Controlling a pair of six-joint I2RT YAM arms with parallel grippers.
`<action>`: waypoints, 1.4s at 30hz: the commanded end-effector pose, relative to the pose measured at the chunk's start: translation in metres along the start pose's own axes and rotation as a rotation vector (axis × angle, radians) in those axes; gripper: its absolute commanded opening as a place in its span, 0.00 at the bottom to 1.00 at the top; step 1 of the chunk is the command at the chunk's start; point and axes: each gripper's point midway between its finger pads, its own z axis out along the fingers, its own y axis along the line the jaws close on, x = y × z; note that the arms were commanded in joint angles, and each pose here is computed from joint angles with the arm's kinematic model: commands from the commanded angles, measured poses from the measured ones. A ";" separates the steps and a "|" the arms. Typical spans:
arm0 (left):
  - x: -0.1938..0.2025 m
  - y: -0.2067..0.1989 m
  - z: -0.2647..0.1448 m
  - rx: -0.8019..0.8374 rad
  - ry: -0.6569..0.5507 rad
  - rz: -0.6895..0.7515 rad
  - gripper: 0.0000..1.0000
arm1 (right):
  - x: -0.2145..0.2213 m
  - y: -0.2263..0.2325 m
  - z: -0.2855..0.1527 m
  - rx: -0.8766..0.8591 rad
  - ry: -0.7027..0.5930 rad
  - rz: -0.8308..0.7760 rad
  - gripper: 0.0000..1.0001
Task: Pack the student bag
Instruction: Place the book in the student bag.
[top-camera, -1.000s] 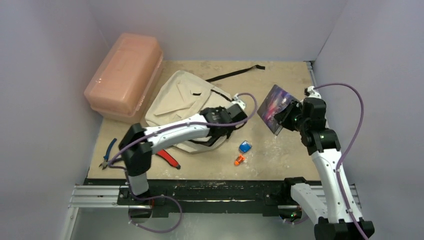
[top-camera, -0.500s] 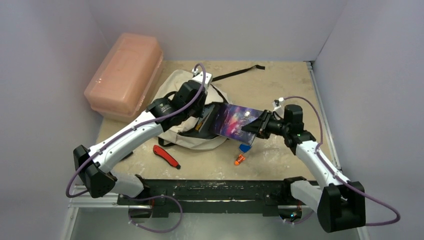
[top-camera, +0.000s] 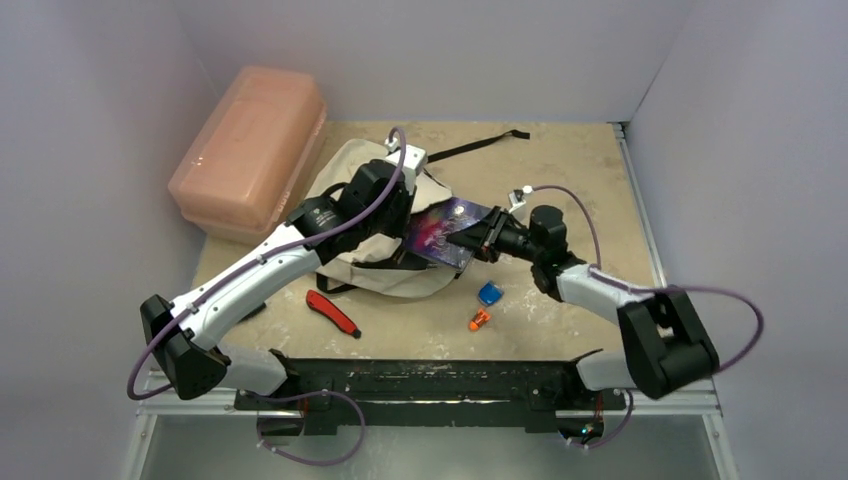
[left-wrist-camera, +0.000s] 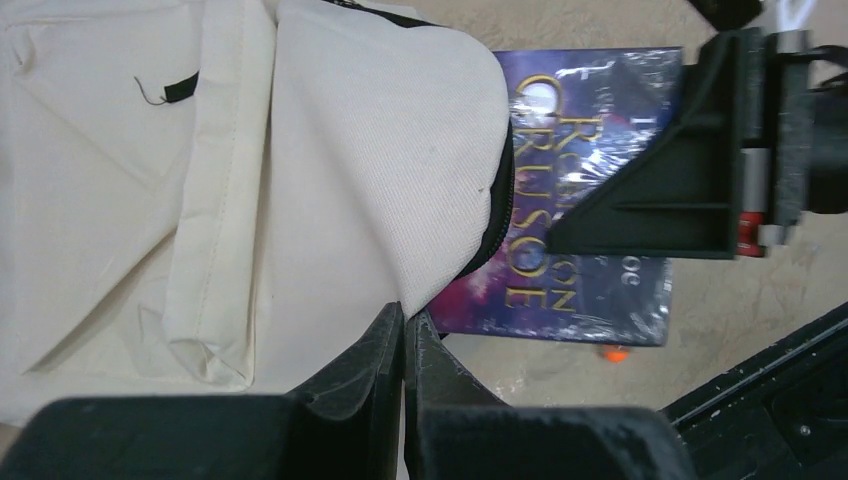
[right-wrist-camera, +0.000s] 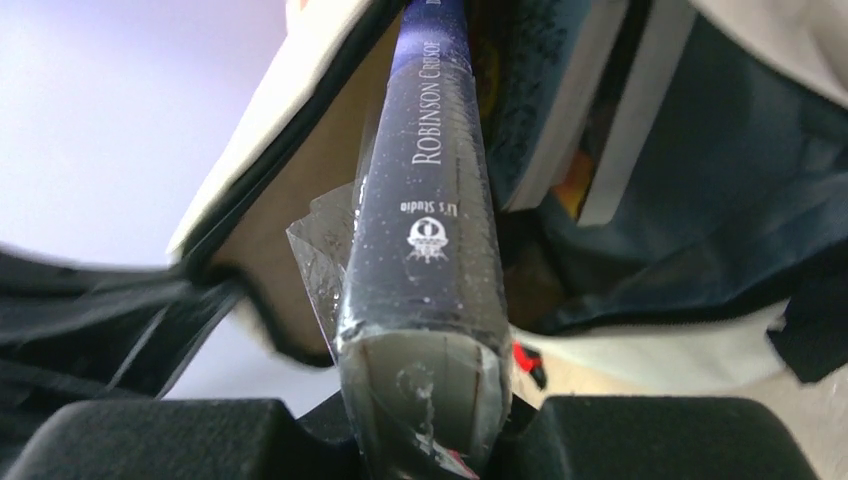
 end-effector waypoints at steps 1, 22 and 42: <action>-0.035 -0.025 -0.030 0.158 -0.118 -0.028 0.00 | -0.027 0.049 0.042 -0.225 -0.135 -0.143 0.00; -0.022 -0.017 -0.034 0.147 -0.076 0.076 0.00 | -0.006 -0.032 0.123 0.187 -0.131 -0.355 0.89; -0.016 -0.020 -0.032 0.160 -0.051 0.062 0.00 | -0.009 0.003 0.149 -0.079 -0.171 -0.273 0.08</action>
